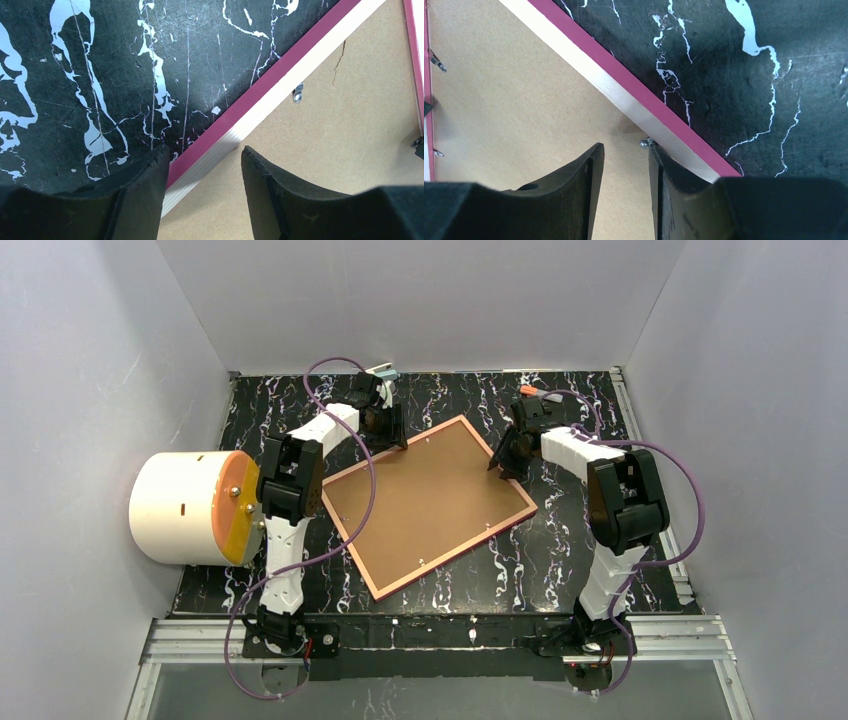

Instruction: Put the photo into the frame

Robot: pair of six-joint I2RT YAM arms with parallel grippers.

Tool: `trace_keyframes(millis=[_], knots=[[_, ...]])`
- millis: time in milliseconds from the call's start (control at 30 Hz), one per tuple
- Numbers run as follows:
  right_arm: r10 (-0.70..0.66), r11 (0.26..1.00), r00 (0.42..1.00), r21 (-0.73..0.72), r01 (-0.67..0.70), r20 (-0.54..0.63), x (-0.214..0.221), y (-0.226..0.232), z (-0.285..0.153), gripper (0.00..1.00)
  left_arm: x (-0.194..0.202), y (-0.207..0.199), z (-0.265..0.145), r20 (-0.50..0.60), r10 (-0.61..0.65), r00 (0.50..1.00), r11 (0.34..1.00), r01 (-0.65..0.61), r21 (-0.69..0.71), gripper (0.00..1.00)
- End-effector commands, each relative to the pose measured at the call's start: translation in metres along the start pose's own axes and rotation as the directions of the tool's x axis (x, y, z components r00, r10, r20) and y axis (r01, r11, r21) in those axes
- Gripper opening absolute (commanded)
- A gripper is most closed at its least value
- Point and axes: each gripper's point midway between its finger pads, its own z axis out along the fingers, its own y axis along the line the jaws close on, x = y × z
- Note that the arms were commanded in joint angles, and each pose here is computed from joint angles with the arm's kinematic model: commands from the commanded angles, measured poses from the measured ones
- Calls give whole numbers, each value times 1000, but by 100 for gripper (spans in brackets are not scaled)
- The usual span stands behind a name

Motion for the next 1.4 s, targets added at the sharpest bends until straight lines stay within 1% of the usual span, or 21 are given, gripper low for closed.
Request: trace_keyframes(millis=[0, 200, 267, 400, 467, 567, 733, 900, 1067, 1267, 1367], knots=[[-57, 998, 997, 22, 56, 56, -13, -8, 19, 47, 17, 4, 4, -58, 0, 998, 1000, 1, 5, 52], [-67, 998, 996, -15, 68, 57, -16, 3, 10, 46, 15, 4, 2, -55, 0, 999, 1000, 0, 2, 52], [-85, 993, 995, -74, 89, 52, -16, 15, 2, 47, 13, 2, 1, -53, 3, 999, 1000, -3, 3, 52], [-121, 974, 983, -176, 144, 135, -31, 40, -32, 48, 7, 1, -5, -43, 11, 999, 1000, -11, 1, 52], [-125, 970, 977, -187, 157, 171, -38, 45, -44, 49, 4, -1, -7, -34, 13, 999, 1000, -13, 3, 53], [-126, 971, 975, -179, 159, 184, -42, 46, -54, 50, 2, -1, -8, -32, 13, 999, 1000, -13, 1, 56], [-102, 985, 987, -129, 118, 122, -27, 30, -46, 51, 3, -1, -11, -38, 26, 999, 1000, -26, -3, 57], [-78, 988, 995, -127, 85, 59, -8, 20, -38, 51, 7, 1, -12, -51, 37, 998, 999, -37, -6, 51], [-59, 993, 998, -96, 62, 27, -2, 11, -20, 52, 12, 1, -11, -65, 34, 997, 999, -34, -1, 48], [-37, 996, 999, -78, 39, 37, -9, 10, -3, 52, 16, 1, -8, -77, 26, 997, 1000, -25, 7, 47], [-19, 999, 999, -42, 20, 36, -11, 3, 4, 51, 16, 0, -8, -77, 21, 997, 1000, -20, 11, 46]])
